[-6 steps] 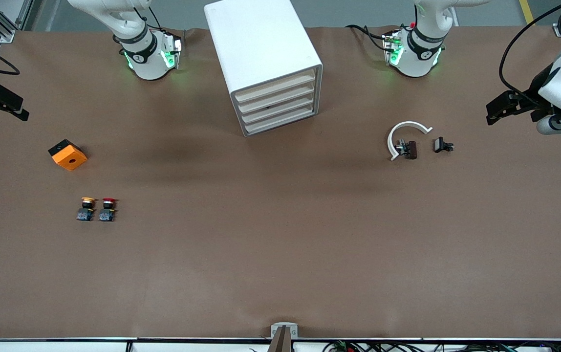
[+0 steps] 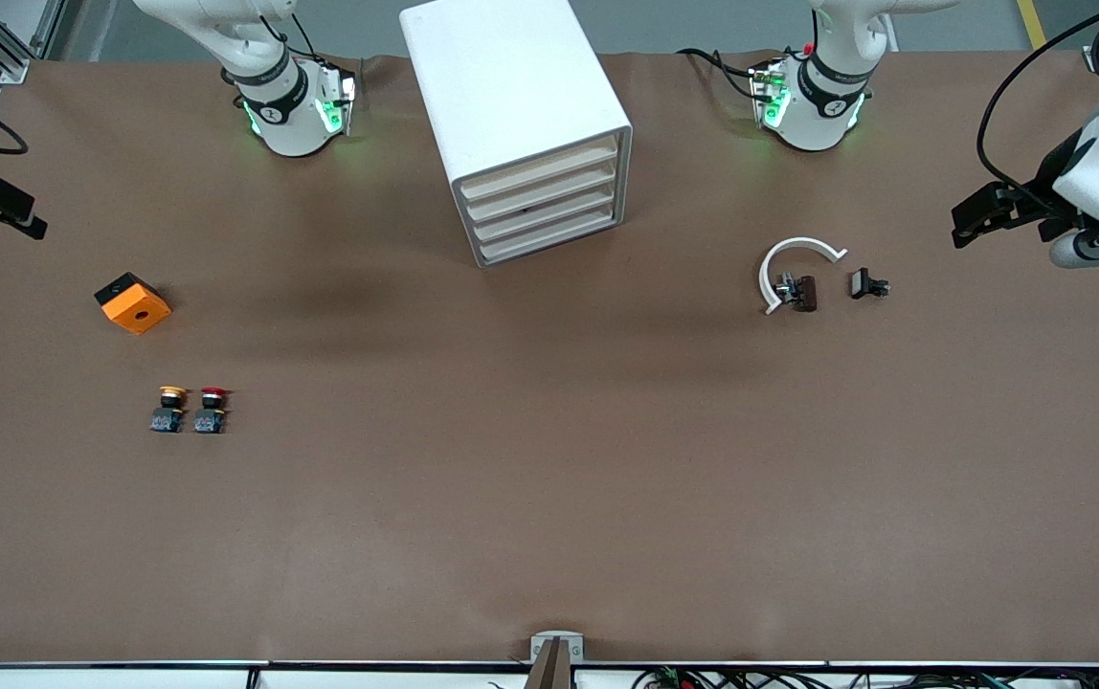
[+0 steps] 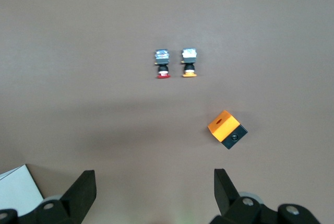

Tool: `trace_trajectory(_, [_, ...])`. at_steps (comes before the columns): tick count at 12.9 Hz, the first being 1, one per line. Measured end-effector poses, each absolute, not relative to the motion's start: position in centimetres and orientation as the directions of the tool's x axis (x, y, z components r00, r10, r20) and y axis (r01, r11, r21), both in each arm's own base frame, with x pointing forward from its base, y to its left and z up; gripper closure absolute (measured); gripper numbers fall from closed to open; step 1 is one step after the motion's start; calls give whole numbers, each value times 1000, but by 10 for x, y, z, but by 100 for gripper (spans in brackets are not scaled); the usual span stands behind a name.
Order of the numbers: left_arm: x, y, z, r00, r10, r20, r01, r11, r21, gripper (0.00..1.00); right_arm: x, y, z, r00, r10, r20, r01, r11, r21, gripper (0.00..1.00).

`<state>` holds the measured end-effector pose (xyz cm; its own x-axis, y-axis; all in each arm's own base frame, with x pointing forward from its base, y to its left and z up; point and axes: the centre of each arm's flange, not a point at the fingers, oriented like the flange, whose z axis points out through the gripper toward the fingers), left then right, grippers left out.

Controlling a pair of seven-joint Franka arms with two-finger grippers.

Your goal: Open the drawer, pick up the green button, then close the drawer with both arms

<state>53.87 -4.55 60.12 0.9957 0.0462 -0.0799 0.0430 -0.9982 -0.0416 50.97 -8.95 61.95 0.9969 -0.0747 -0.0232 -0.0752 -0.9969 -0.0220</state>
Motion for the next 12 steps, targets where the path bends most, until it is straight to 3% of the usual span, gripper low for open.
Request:
trace_trajectory(4, [581,-63,541,985,38,-168,42,-999,24,0,504,-66,631,1000,-26,6,-25,-999,-19,0])
trace_trajectory(8, [613,-104,461,918,213,-333,277,-948,158,0,505,-53,635,1000,2,26,2,-1000,-3,0])
trace_trajectory(12, [622,-189,390,789,463,-403,520,-853,38,0,505,-49,635,1000,9,26,9,-1000,2,0])
